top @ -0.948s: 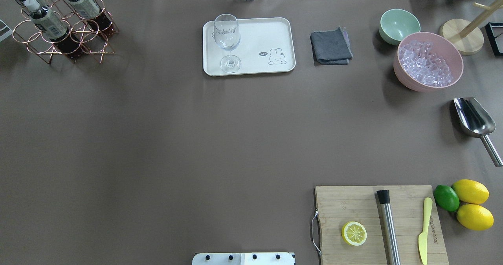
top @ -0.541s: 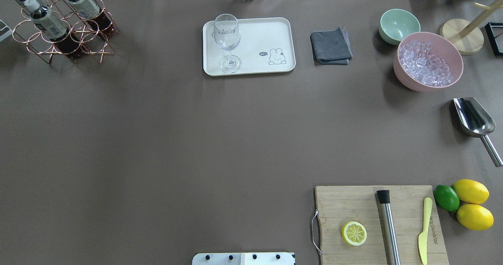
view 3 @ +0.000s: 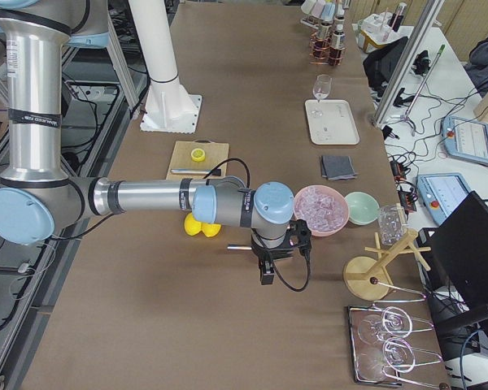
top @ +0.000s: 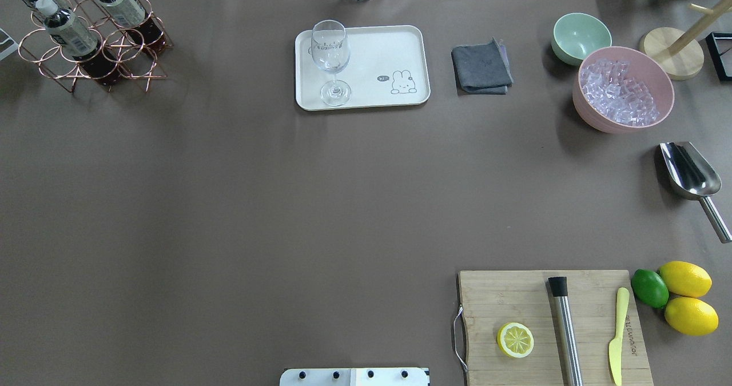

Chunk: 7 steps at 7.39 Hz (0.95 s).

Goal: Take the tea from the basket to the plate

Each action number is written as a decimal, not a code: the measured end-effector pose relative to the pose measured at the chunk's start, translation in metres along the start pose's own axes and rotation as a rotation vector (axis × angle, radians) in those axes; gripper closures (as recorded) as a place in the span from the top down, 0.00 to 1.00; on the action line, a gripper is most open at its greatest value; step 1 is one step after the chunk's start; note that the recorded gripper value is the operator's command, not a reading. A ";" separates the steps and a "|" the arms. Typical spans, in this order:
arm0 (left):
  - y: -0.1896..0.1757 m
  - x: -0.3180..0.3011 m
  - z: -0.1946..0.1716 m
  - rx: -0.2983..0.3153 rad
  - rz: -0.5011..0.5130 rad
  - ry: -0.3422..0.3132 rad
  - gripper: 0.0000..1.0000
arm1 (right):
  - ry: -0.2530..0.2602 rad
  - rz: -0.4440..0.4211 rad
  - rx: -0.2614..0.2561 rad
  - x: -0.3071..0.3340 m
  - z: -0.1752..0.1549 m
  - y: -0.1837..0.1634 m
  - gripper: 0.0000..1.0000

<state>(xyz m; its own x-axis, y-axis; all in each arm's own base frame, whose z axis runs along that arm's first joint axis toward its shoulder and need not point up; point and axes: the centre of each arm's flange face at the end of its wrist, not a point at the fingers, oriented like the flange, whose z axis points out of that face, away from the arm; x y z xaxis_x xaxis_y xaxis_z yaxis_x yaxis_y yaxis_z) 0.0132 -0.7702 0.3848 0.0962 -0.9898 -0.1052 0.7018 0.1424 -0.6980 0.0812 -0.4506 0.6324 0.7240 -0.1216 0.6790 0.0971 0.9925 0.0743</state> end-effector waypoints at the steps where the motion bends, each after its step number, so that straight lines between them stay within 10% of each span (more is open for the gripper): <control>1: 0.000 0.010 0.001 0.001 -0.005 -0.001 0.97 | 0.000 0.000 0.000 0.000 0.000 0.000 0.99; 7: 0.003 0.030 0.023 -0.001 -0.020 0.004 0.93 | -0.002 -0.001 0.001 -0.001 -0.001 0.000 0.99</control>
<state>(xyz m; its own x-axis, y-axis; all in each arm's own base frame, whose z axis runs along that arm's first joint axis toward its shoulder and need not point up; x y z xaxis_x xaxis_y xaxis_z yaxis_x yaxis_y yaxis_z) 0.0347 -0.7991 0.3960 0.0787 -0.9925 -0.0940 0.7028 0.1221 -0.7008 0.0810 -0.4507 0.6316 0.7225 -0.1226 0.6804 0.0968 0.9924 0.0760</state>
